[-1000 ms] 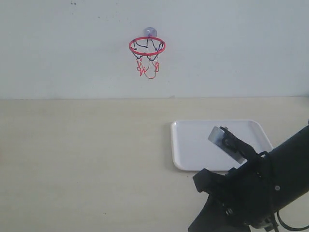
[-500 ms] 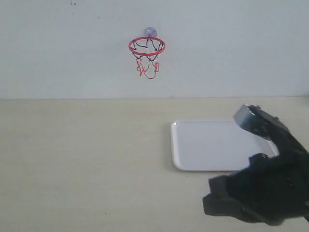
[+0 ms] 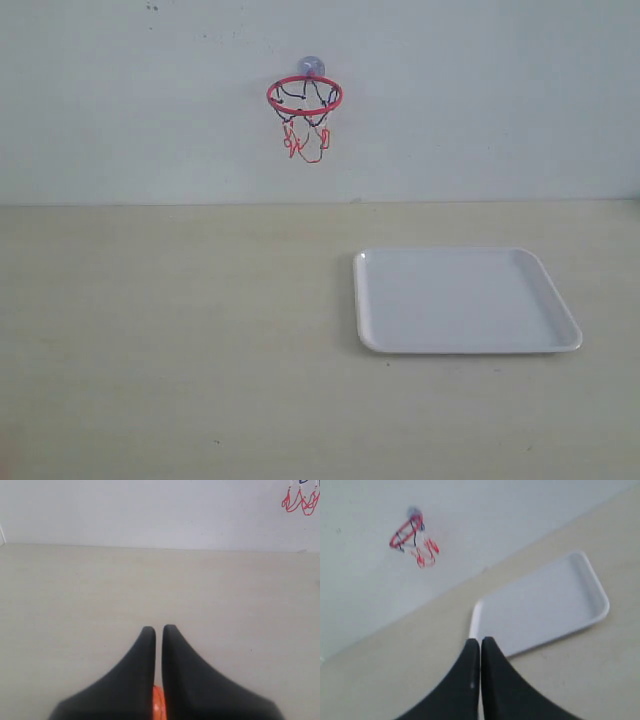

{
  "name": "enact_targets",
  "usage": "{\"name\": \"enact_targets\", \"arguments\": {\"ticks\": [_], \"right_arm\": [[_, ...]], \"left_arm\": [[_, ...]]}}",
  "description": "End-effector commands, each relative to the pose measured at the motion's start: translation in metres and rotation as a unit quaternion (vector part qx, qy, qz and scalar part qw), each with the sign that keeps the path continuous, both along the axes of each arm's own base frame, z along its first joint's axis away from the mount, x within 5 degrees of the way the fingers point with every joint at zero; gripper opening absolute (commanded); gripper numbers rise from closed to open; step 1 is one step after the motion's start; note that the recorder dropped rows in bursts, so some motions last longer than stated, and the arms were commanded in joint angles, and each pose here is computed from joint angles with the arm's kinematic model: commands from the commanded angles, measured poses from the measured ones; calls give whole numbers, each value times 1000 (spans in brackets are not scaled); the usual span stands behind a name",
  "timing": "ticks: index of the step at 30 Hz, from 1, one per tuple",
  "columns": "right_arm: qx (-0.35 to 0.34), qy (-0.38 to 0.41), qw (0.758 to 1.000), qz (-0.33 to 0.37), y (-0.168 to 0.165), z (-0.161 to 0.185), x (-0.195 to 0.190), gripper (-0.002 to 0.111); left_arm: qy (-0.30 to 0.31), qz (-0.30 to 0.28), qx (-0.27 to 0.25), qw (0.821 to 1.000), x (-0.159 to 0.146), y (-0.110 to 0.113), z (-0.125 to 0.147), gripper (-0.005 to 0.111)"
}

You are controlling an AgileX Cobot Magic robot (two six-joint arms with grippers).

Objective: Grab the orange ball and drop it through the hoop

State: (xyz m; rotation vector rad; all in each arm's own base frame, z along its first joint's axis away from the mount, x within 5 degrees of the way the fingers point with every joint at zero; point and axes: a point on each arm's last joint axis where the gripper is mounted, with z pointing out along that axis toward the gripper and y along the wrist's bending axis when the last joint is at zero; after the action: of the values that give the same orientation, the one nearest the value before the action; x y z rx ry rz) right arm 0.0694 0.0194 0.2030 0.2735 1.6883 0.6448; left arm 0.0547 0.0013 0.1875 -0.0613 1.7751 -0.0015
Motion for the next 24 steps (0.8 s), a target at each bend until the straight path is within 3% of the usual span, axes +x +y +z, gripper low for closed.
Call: {"name": "enact_targets", "arguments": {"ticks": [1,6,11,14,18,24], "right_arm": [[12,-55,998,-31,-6,6,-8,0],[25,-80,996,-43,-10,9,-12,0],[110,-65,991,-39,-9,10,-13,0],[37,-77,996,-14,-5,9,-15,0],[-119,-49,991,24,0,-4,-16,0],[-181,28,983,5,-7,-20,-17,0]], "left_arm": [[-1,-1,-3,1000,0,0,-1,4],[-1,-1,-3,1000,0,0,-1,4],[-1,-1,-3,1000,0,0,-1,4],[-1,-1,-3,1000,0,0,-1,4],[-1,-1,-3,1000,0,0,-1,4],[-1,-1,-3,1000,0,0,-1,4]]}}
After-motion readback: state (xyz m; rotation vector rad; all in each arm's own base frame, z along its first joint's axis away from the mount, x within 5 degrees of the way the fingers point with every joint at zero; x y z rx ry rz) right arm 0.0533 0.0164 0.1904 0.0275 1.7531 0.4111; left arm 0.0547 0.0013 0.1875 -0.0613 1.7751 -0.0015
